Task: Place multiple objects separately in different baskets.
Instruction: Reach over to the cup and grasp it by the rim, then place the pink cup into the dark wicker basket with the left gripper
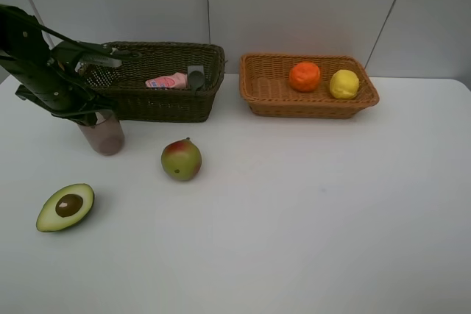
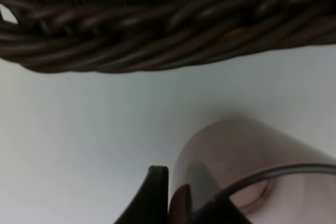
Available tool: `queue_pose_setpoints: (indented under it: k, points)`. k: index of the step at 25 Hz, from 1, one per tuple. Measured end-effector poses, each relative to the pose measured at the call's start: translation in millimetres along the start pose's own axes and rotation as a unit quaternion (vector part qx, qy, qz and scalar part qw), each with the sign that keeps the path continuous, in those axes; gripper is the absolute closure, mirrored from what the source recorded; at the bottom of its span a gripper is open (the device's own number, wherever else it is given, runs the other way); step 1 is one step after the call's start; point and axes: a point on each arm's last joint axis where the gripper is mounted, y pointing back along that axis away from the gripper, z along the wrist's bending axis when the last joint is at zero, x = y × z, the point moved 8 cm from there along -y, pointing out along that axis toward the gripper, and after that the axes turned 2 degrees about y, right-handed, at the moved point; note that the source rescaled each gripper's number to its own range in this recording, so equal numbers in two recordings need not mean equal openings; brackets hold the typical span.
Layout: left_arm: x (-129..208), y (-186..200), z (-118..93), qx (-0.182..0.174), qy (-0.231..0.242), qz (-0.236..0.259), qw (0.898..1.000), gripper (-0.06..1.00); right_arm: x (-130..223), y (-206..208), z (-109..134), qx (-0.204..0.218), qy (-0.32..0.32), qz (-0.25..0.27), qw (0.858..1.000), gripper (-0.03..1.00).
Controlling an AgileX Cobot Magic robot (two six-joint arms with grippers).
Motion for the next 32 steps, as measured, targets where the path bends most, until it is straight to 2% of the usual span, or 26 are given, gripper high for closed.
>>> queue_pose_setpoints:
  k: [11, 21, 26, 32]
  points:
    - [13.6, 5.9, 1.1, -0.003, -0.004, 0.045, 0.999, 0.94, 0.0, 0.0, 0.0, 0.0, 0.0, 0.0, 1.0, -0.03]
    - [11.6, 55.5, -1.5, 0.003, 0.0, 0.073, 0.997, 0.94, 0.0, 0.0, 0.0, 0.0, 0.0, 0.0, 1.0, -0.03]
    - [-11.4, 90.4, -7.8, 0.018, -0.007, 0.084, 0.996, 0.94, 0.0, 0.0, 0.0, 0.0, 0.0, 0.0, 1.0, -0.03]
    - [-58.2, 135.5, -13.3, 0.029, -0.033, 0.033, 0.998, 0.94, 0.0, 0.0, 0.0, 0.0, 0.0, 0.0, 1.0, -0.03]
